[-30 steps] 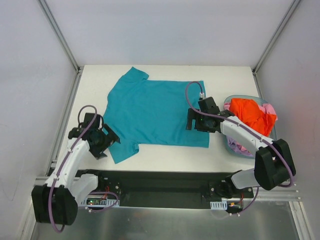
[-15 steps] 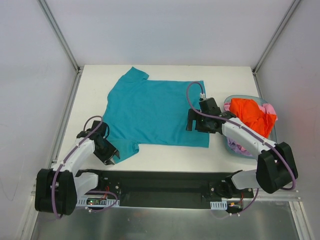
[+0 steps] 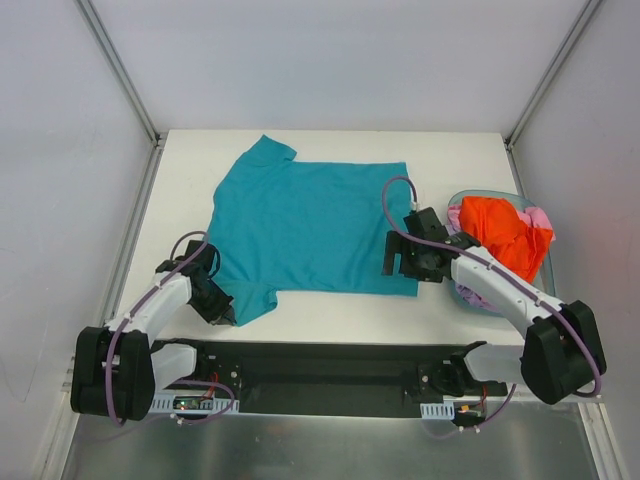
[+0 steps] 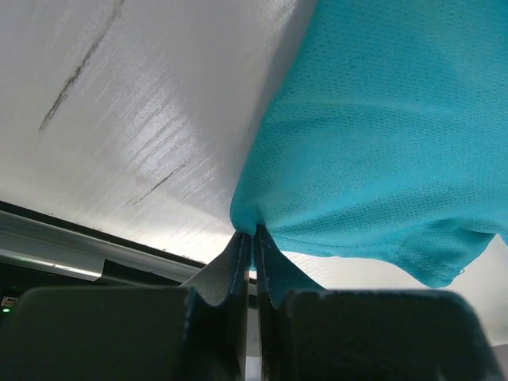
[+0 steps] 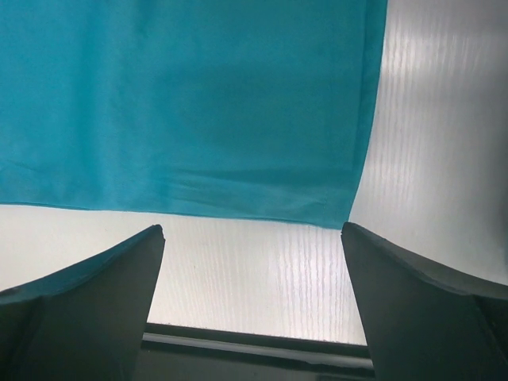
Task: Fold and stack the t-shirts
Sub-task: Grap the side of the flattened tshirt closest away from the robot with both arms
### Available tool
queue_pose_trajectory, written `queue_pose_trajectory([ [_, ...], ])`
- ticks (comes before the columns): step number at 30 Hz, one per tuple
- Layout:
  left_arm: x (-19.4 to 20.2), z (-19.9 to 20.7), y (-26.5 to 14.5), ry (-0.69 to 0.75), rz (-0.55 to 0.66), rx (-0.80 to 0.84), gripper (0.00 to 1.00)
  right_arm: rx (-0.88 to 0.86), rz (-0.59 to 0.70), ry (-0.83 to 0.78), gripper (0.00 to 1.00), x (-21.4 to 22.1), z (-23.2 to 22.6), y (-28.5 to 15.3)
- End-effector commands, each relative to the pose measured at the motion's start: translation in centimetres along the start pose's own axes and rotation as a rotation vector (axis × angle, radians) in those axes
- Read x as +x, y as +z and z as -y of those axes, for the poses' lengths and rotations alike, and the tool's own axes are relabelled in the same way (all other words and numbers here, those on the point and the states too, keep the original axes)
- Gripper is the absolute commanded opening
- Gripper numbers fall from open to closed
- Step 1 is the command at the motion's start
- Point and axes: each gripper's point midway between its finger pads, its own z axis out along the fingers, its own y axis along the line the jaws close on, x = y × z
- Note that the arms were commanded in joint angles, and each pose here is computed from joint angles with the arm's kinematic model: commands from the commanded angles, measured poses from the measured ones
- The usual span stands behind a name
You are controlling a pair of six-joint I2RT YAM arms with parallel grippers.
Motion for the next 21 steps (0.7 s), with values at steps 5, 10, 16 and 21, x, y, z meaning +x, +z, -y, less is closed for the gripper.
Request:
queue_pose_trajectory([
  [5, -0.7, 0.7, 0.0, 0.006, 0.052, 0.044, 0.0, 0.172, -0.034, 0.082, 0.82, 2.7, 3.8, 1.5],
  [10, -1.2, 0.9, -0.4, 0.011, 0.075, 0.041, 0.0, 0.181, -0.036, 0.076, 0.56, 2.3, 3.8, 3.1],
  [16, -1.5, 1.0, -1.1, 0.013, 0.093, 0.037, 0.0, 0.203, -0.078, 0.071, 0.42, 2.6, 3.7, 4.6],
  [21, -1.5, 0.7, -1.3, 0.0, 0.104, 0.032, 0.0, 0.228, -0.127, 0.082, 0.33, 4.4, 4.6, 5.1],
])
